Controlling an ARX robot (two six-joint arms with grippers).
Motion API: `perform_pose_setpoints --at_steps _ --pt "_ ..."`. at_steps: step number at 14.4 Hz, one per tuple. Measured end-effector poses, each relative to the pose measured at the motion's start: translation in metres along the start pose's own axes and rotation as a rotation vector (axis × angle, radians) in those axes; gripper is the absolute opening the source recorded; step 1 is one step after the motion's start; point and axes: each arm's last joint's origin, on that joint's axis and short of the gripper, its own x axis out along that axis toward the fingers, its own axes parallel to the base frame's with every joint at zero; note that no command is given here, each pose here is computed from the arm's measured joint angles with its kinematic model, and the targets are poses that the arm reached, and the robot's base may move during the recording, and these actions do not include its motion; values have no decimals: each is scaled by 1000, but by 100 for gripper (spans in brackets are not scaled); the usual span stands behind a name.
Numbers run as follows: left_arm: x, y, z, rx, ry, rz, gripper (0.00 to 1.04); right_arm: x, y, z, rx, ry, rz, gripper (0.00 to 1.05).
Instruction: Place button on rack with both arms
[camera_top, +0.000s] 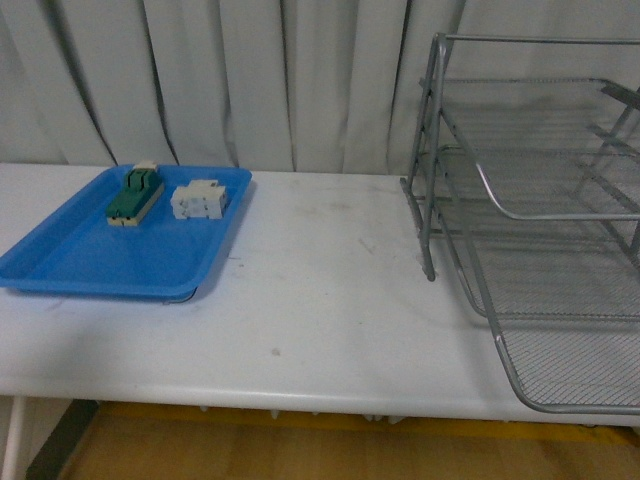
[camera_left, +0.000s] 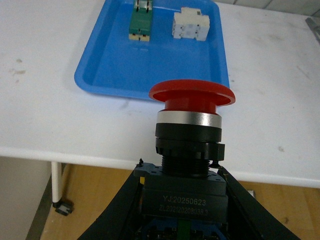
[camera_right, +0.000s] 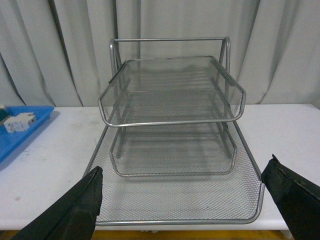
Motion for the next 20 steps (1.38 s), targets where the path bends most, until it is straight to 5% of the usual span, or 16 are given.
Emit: perform_pose_setpoints --at_steps 12,15,20 --pt "14 -14 1 8 30 -31 36 0 0 0 0 0 -2 98" --pt "36 -65 47 78 -52 -151 36 0 0 0 0 0 -2 98" --pt "42 -154 33 207 11 -436 36 0 0 0 0 0 -2 98"
